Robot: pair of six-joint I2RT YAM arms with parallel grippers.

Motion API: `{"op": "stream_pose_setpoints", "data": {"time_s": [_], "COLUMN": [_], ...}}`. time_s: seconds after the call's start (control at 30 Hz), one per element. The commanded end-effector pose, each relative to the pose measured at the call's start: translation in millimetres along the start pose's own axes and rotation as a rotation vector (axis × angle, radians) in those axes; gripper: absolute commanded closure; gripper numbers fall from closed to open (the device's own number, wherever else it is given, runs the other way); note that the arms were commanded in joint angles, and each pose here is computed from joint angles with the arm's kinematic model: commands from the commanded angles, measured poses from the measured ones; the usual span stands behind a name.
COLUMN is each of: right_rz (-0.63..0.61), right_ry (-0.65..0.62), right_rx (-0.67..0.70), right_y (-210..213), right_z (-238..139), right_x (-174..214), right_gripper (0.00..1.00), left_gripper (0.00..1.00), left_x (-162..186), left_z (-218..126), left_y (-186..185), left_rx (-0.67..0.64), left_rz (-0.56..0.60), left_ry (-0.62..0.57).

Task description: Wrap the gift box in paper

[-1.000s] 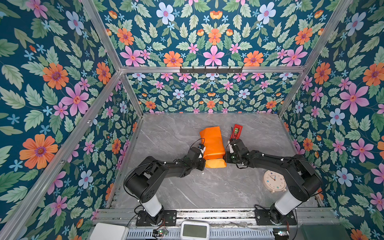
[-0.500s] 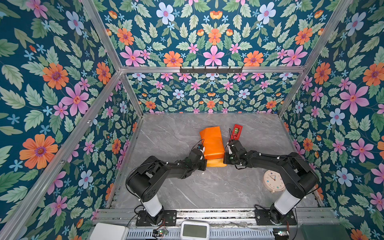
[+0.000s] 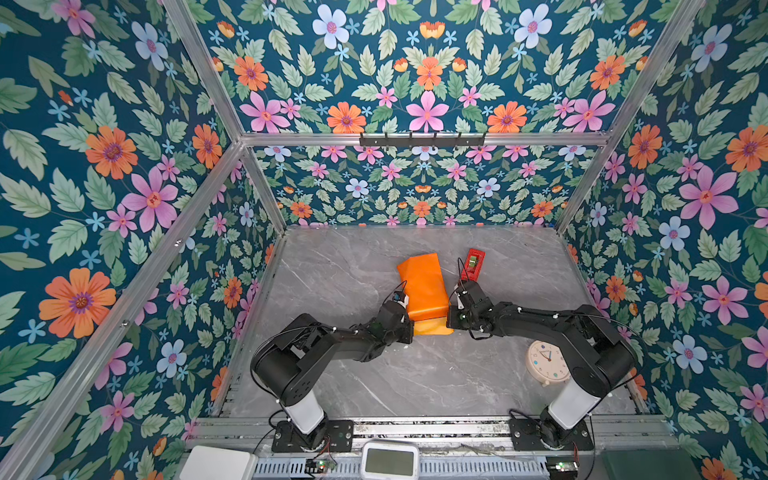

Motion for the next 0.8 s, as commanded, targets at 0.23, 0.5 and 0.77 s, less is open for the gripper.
{"op": "stream_pose_setpoints", "data": {"time_s": [0.23,0.5,0.77], "right_rz": [-0.022,-0.028,-0.036], "right_ry": [0.006,0.008,0.015], "right_rx": [0.033,0.018,0.012], "right_y": [-4.9,-2.9,-2.2], "right_z": [-6.0,-4.6,-4.8], "right_x": [1.5,2.5,3.3], "right_gripper": [1.0,1.0,1.0], "left_gripper": [0.22,0.18,0.05], "left_x": [-13.6,-51.3,-67.2], "left_z": [-46.0,-74.9,-39.5], "left_y": [-7.1,-46.4,-64.9], "left_rx": [0.003,0.106,0.081], "left_rz": [0.178,0.612,0.995], "left_ry": [-0.051,-0.235,-0.174]}}
Point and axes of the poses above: each gripper's point midway between its finger pads, its own z axis out along the fingers, its own y axis along the line the jaws close on, x = y × z, the point moved 2 cm from there along -z, back along the fingers, and after that the axes turned 11 degrees about -z, right-handed, at the moved point
